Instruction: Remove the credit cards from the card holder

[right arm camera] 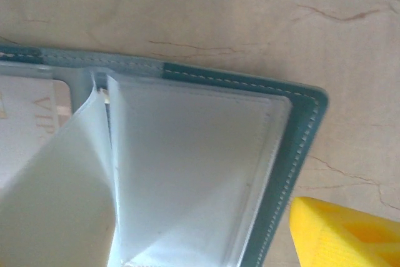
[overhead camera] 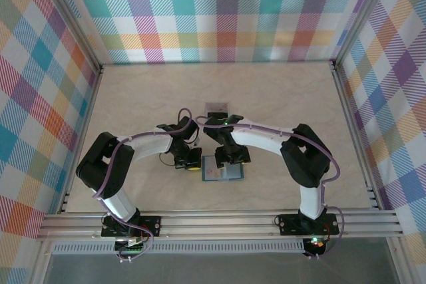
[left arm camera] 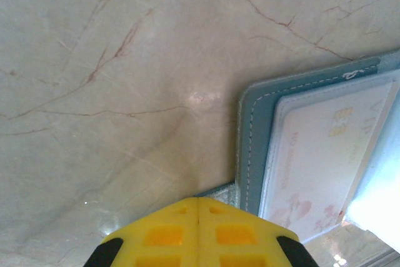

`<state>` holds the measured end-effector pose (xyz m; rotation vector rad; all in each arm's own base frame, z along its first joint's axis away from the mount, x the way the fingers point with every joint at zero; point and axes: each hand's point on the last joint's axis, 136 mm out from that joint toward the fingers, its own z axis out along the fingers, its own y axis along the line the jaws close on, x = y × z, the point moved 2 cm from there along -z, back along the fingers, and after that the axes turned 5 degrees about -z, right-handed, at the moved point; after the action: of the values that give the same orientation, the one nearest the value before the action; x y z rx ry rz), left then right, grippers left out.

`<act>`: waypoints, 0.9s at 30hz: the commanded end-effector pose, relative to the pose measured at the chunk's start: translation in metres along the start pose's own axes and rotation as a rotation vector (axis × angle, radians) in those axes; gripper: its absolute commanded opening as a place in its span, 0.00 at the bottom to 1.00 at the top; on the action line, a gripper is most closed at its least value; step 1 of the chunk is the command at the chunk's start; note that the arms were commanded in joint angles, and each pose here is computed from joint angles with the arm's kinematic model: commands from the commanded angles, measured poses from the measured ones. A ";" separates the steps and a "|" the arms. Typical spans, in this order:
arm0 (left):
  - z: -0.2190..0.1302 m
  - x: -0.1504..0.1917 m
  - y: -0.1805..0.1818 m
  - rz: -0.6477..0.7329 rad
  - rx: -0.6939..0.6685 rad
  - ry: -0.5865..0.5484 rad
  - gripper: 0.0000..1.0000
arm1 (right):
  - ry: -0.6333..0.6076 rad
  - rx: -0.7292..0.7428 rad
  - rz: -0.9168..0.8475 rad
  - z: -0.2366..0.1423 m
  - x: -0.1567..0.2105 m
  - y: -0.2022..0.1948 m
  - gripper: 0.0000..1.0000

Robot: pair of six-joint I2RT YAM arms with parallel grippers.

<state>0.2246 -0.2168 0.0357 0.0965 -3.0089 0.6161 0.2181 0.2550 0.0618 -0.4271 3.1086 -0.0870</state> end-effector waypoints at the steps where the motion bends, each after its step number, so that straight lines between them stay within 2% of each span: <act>1: 0.012 0.006 0.014 -0.007 -0.060 0.043 0.01 | 0.007 0.020 0.024 -0.002 0.008 -0.015 0.74; 11: 0.012 0.006 0.015 -0.011 -0.068 0.044 0.01 | 0.056 0.015 0.063 0.030 0.018 -0.026 0.70; 14: 0.010 0.006 0.014 -0.009 -0.068 0.041 0.01 | 0.066 0.023 0.068 0.035 0.019 -0.027 0.66; 18: 0.003 0.004 0.010 -0.005 -0.061 0.024 0.01 | 0.047 0.036 0.069 0.025 0.018 -0.030 0.59; 27: -0.023 -0.001 -0.016 0.017 0.031 -0.020 0.01 | -0.033 -0.077 0.062 -0.007 0.010 -0.019 0.61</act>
<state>0.2265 -0.2169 0.0422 0.0992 -3.0141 0.6071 0.2143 0.2350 0.0570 -0.3435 3.1095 -0.0067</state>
